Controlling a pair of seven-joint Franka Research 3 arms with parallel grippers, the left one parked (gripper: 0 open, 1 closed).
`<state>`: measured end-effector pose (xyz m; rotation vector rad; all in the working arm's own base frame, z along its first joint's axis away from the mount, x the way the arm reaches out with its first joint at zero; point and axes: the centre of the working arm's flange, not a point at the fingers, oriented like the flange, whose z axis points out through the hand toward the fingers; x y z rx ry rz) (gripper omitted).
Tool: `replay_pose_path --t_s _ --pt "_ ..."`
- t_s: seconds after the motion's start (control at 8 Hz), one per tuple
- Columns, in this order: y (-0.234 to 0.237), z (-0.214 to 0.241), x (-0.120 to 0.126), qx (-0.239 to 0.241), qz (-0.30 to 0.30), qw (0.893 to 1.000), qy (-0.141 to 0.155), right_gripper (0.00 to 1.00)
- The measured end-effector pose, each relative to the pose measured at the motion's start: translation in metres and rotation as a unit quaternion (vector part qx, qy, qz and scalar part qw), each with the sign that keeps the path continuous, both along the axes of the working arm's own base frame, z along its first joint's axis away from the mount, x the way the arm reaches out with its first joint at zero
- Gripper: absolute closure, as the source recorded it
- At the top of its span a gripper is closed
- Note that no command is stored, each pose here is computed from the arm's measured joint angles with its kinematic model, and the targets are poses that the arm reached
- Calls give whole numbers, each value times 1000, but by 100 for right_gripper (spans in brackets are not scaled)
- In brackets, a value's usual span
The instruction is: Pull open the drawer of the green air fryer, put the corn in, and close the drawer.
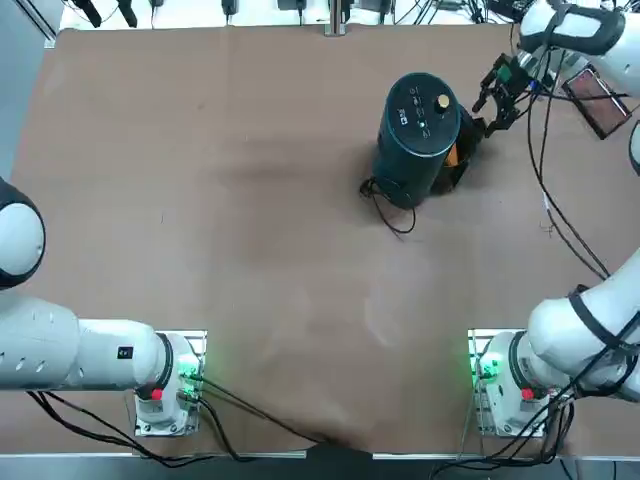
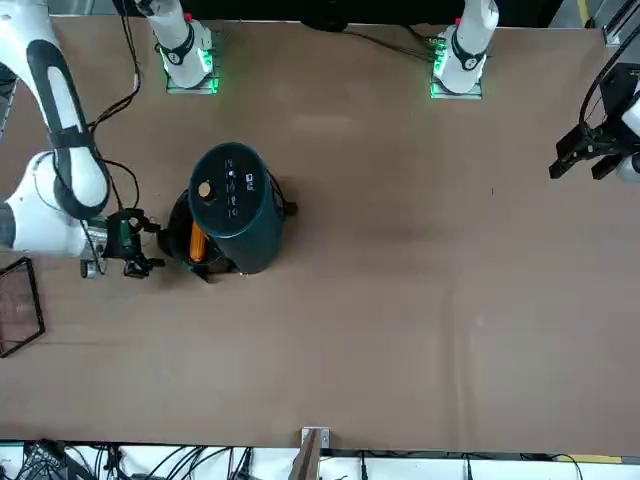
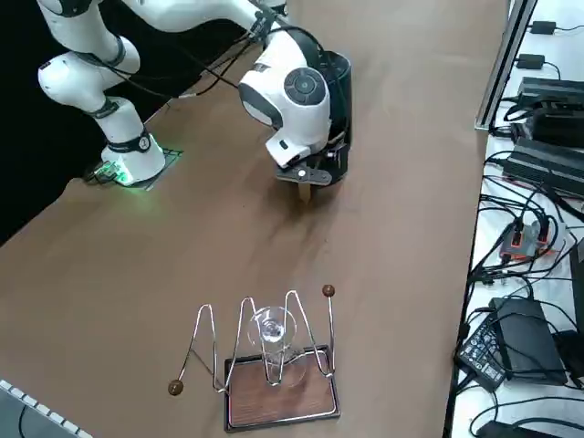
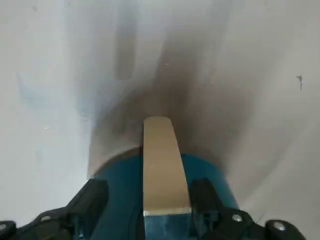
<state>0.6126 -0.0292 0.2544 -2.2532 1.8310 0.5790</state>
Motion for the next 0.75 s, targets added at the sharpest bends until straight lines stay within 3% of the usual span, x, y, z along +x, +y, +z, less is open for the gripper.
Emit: replay_pose_path --t_s 0.25,0.38,0.62,0.75 --pt "3 -9 -4 -3 -2 1000 0 6" --pt "3 -11 -5 -3 -3 1000 0 14" --pt "2 -11 -6 -3 -3 1000 1 53" --pt "3 -11 -6 -3 -3 1000 0 53"
